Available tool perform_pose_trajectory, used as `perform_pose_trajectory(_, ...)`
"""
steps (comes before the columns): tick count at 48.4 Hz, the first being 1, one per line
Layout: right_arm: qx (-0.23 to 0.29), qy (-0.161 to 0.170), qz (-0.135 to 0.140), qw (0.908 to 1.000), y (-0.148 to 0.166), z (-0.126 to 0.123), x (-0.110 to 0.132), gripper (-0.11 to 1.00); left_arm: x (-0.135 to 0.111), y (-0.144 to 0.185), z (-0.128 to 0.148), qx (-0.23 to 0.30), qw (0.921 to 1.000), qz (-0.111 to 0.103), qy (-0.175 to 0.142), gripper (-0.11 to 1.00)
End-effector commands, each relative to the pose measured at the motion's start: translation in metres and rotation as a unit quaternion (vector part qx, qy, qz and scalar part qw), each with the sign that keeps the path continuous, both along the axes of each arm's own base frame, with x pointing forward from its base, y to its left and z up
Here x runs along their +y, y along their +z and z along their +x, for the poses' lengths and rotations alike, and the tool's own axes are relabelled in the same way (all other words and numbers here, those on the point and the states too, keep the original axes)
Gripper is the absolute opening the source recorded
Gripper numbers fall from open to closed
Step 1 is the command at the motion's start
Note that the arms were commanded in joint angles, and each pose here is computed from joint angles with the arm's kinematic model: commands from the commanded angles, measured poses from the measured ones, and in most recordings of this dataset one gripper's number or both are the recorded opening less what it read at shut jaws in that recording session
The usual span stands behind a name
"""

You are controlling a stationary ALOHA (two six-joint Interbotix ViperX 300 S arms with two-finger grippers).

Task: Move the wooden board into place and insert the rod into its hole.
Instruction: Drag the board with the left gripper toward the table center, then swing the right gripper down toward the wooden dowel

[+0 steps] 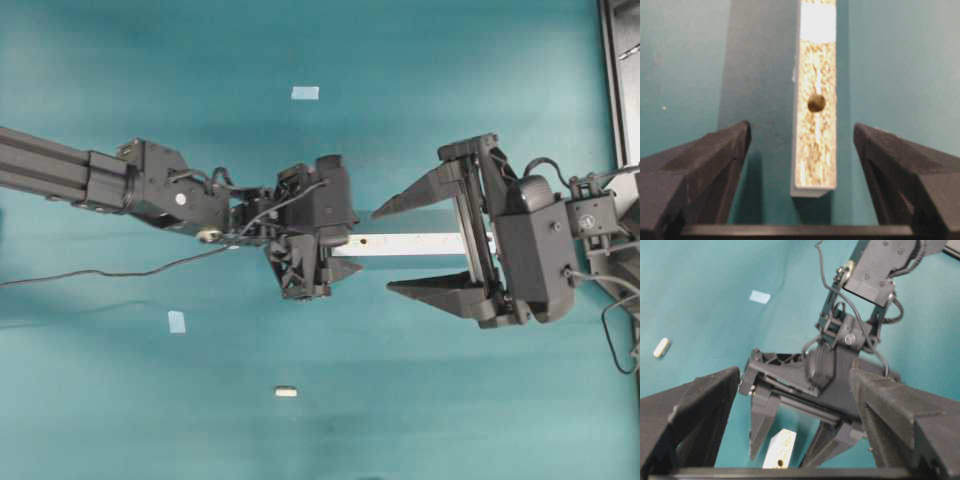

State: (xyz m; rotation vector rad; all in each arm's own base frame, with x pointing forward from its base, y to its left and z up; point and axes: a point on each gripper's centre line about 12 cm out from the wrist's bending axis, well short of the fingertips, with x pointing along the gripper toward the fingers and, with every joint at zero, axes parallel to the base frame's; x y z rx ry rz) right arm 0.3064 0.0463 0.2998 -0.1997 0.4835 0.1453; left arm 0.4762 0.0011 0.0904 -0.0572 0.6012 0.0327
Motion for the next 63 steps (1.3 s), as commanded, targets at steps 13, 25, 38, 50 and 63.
perform_pose_trajectory(13, 0.053, -0.011, 0.014, 0.9984, 0.002, 0.006, 0.008, 0.97, -0.001, 0.003, 0.002, -0.047, 0.9986, 0.022, -0.011, 0.81)
perform_pose_trajectory(25, 0.18, -0.033, 0.031, 0.9827, -0.011, 0.028, 0.026, 0.97, -0.001, -0.002, 0.001, -0.053, 0.9981, 0.029, -0.015, 0.82)
perform_pose_trajectory(38, 0.315, -0.095, 0.102, 0.9387, -0.032, 0.075, 0.049, 0.97, -0.001, -0.003, 0.0, -0.057, 0.9975, 0.039, -0.02, 0.81)
perform_pose_trajectory(50, 0.393, -0.103, 0.103, 0.9081, -0.05, 0.109, 0.069, 0.96, -0.001, -0.004, -0.001, -0.057, 0.9973, 0.041, -0.021, 0.8)
perform_pose_trajectory(63, 0.387, -0.096, 0.105, 0.9111, -0.07, 0.133, 0.09, 0.95, 0.0, -0.005, -0.003, -0.056, 0.9974, 0.041, -0.02, 0.8)
